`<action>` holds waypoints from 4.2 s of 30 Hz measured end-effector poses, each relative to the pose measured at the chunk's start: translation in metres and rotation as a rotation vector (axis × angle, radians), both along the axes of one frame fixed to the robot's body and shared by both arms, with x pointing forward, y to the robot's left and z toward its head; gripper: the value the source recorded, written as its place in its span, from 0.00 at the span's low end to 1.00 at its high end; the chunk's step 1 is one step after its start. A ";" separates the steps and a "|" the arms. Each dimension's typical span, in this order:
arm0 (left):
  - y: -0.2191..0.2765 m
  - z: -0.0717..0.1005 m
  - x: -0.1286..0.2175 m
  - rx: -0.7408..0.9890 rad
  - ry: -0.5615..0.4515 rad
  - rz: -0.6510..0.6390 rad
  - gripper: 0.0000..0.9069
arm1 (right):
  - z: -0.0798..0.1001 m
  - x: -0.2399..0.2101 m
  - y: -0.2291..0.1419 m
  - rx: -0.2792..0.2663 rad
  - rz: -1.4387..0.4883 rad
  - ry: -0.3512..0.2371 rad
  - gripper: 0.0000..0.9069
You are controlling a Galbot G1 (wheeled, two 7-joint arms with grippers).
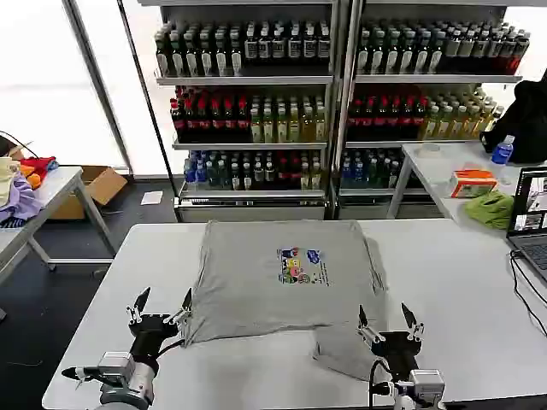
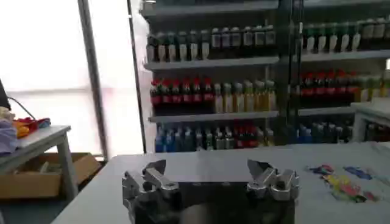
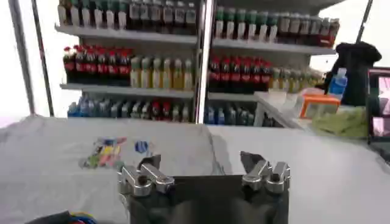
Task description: Fold and organize the clothes.
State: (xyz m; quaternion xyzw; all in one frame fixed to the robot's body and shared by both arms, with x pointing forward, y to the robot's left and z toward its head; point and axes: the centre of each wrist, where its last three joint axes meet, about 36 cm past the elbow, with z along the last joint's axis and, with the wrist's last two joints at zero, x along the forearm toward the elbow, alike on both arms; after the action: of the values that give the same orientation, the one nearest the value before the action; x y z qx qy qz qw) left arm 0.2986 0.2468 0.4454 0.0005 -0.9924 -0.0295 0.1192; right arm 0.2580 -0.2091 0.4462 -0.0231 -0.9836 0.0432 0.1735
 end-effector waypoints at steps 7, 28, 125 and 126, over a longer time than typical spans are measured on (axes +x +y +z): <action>0.001 -0.008 0.002 0.015 0.072 -0.013 1.00 | -0.003 -0.007 0.002 0.000 -0.026 0.053 1.00; -0.006 -0.024 -0.003 0.025 0.222 -0.055 1.00 | -0.014 -0.028 0.012 0.011 -0.096 0.180 1.00; -0.006 -0.040 0.109 -0.148 0.006 -0.029 0.00 | -0.009 0.201 -0.006 0.002 0.101 -0.284 0.00; -0.006 -0.042 0.113 -0.152 0.010 -0.030 0.00 | -0.009 0.208 -0.006 0.003 0.102 -0.283 0.00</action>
State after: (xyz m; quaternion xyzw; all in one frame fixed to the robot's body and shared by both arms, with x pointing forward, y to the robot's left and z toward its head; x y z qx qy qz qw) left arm 0.4115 0.2403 0.4036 -0.0237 -0.9911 0.0439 0.1236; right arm 0.4658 -0.2149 0.4369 0.0215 -0.9982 0.0470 0.0306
